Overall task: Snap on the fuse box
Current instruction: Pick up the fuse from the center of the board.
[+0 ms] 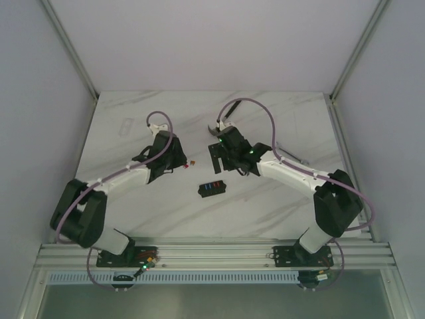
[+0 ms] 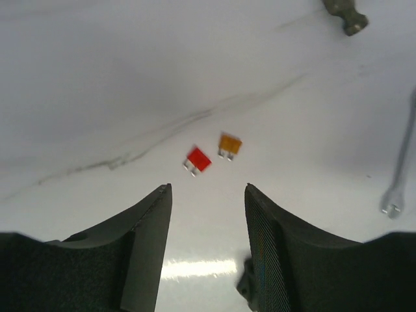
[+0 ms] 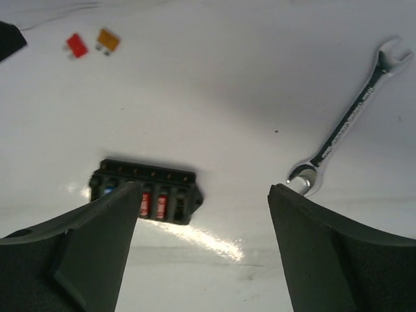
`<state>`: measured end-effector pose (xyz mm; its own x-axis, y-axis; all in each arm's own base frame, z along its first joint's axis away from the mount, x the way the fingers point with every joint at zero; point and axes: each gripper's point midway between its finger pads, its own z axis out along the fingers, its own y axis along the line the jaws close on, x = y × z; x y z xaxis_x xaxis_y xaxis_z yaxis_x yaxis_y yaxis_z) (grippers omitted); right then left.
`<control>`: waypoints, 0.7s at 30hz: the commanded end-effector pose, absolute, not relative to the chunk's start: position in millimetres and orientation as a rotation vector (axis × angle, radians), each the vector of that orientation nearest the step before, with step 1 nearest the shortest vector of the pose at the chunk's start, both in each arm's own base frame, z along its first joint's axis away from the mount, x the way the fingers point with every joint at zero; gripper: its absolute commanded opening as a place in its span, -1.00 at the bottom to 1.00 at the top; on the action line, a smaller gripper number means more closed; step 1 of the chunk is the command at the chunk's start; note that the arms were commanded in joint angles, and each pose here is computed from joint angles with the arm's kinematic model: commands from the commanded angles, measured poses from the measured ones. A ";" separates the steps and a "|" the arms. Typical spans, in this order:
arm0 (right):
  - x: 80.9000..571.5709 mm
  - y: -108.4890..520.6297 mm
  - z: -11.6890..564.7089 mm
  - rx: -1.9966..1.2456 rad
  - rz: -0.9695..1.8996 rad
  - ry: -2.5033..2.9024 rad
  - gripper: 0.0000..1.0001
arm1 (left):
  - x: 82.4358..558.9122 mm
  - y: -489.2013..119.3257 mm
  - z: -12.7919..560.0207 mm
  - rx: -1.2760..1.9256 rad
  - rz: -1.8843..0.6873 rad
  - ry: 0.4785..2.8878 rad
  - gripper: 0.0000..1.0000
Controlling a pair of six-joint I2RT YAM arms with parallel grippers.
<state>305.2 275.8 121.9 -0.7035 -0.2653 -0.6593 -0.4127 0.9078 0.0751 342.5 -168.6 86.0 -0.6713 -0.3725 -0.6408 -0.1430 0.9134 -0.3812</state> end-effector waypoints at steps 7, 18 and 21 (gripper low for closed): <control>326.9 255.5 115.5 -0.391 0.255 2.302 0.83 | 377.3 -162.7 51.4 0.024 -0.128 2.371 0.04; 325.3 252.1 106.8 -0.394 0.274 2.315 0.90 | 374.1 -185.8 25.6 0.370 -0.237 2.350 -0.04; 324.7 251.5 107.2 -0.397 0.276 2.314 0.91 | 371.9 -187.3 18.7 0.396 -0.247 2.355 -0.04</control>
<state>321.9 251.6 98.1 -0.6896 -0.2126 -0.6923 -0.3576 0.9312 0.0703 372.9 -183.0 28.9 -0.7122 0.1494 -0.6858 0.2720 0.9595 -0.0735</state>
